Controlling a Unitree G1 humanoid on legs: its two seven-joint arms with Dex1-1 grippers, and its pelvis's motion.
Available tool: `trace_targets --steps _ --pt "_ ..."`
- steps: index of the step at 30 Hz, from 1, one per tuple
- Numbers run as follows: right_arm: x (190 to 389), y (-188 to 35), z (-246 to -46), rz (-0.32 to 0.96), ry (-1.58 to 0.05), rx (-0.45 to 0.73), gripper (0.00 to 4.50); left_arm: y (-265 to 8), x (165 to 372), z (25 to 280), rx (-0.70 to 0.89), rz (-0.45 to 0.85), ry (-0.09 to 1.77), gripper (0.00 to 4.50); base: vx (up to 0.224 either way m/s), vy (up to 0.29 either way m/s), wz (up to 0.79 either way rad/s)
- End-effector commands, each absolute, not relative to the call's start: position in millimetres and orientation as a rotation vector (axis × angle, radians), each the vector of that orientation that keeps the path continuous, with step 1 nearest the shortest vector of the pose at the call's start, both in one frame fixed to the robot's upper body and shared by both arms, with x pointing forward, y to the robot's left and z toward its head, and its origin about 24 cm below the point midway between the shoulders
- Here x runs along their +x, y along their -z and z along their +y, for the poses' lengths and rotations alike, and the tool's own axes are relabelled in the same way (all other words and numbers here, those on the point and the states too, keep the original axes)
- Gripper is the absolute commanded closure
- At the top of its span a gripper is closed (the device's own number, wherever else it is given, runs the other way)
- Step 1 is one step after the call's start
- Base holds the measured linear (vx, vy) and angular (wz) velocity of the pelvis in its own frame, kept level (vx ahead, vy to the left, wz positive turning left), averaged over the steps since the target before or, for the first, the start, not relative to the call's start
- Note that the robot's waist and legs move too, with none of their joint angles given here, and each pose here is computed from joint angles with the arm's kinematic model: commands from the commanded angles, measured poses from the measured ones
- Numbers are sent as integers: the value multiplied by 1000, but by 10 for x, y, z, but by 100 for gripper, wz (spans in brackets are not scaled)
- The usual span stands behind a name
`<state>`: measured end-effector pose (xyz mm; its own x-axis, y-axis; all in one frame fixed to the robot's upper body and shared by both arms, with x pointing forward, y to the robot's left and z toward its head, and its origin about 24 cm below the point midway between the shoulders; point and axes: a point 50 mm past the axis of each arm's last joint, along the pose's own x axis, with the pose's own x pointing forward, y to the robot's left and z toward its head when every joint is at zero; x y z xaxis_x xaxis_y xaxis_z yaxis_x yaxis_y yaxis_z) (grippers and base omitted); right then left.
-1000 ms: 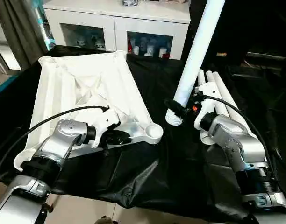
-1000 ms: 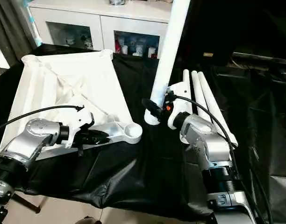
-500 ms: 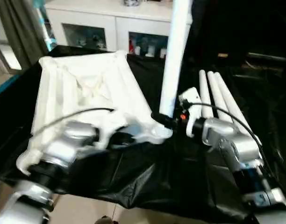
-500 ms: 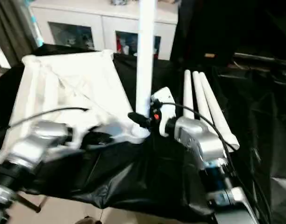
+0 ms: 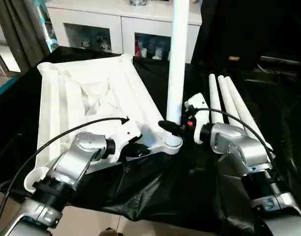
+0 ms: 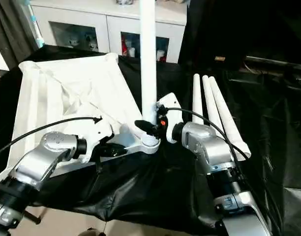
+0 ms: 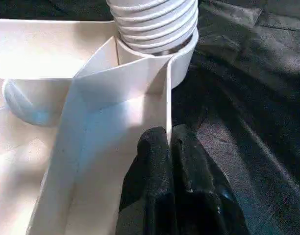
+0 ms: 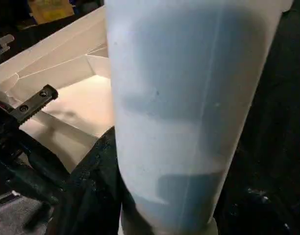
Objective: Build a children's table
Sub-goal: Insert table leg to table base
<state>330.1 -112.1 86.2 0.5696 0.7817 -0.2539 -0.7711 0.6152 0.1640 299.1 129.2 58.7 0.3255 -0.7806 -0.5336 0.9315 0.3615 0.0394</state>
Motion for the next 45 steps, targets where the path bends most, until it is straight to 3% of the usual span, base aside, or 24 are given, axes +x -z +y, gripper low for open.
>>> trace_targets --steps 1,10,17,30,38,45 --pt "3333 -884 -1128 298 -912 26 259 -533 2933 1276 368 482 1183 450 0 0 0" --pt "3334 -709 -1176 330 -861 78 259 -576 2927 1278 355 449 1187 450 0 0 0" --pt "3311 -530 -1262 323 -778 234 259 -595 2942 1320 350 446 1174 450 0 0 0" --pt "3075 -101 -1341 349 -665 392 259 -636 3002 1371 357 429 1153 450 0 0 0" --pt "2990 -9 -1362 308 -608 440 259 -643 3032 1396 355 426 1141 450 0 0 0" --pt "2960 -44 -1363 268 -623 401 259 -636 3057 1420 371 430 1134 450 0 0 0"
